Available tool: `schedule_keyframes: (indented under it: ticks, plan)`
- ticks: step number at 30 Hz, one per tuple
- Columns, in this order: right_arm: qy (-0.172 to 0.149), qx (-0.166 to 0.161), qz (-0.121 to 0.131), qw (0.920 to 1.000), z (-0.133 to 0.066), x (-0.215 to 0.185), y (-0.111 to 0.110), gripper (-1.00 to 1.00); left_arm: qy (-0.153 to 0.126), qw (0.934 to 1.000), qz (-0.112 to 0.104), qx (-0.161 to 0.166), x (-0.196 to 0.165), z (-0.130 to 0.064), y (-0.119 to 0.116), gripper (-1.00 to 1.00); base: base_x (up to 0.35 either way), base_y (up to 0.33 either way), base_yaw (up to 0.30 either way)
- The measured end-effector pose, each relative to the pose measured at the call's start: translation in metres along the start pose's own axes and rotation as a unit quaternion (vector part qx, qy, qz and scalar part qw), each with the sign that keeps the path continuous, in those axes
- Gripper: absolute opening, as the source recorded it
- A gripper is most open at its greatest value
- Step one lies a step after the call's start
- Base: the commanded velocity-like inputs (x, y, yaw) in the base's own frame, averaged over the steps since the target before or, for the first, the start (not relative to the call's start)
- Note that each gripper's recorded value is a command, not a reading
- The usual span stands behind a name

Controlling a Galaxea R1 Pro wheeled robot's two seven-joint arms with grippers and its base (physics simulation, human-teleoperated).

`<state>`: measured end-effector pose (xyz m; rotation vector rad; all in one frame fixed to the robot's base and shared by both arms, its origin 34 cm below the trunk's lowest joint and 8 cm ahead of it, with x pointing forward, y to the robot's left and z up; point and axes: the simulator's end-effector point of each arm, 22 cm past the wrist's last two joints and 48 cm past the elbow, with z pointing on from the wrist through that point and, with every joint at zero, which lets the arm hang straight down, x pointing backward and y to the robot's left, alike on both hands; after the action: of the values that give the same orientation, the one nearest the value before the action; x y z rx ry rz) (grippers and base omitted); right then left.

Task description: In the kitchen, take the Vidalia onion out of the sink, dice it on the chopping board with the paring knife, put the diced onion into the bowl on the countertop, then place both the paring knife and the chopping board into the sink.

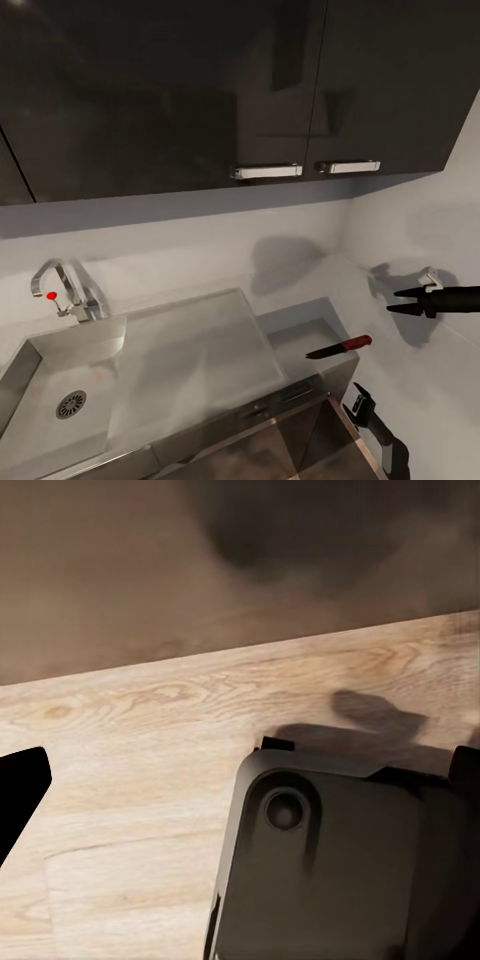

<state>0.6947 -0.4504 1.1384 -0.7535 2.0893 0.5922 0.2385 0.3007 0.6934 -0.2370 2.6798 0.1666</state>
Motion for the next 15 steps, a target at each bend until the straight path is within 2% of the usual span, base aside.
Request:
schedule_keyframes:
  ticks: [3,7,15]
  plan:
    - [0.015,0.002,0.001,0.9999,0.001,0.008,-0.001,1.00,0.001,1.0000,0.000,0.000,0.001,0.000,0.000,1.00,0.000,0.000,0.000]
    - [0.065,-0.001,0.012,0.9978,0.015,0.037,0.001,1.00,0.009,0.9999,0.002,-0.004,0.009,0.000,0.004,1.00,0.000,0.000,0.000]
    - [0.077,-0.009,0.013,0.9969,0.025,0.043,0.006,1.00,0.011,0.9999,0.002,-0.005,0.010,0.000,0.005,1.00,0.000,0.000,0.000]
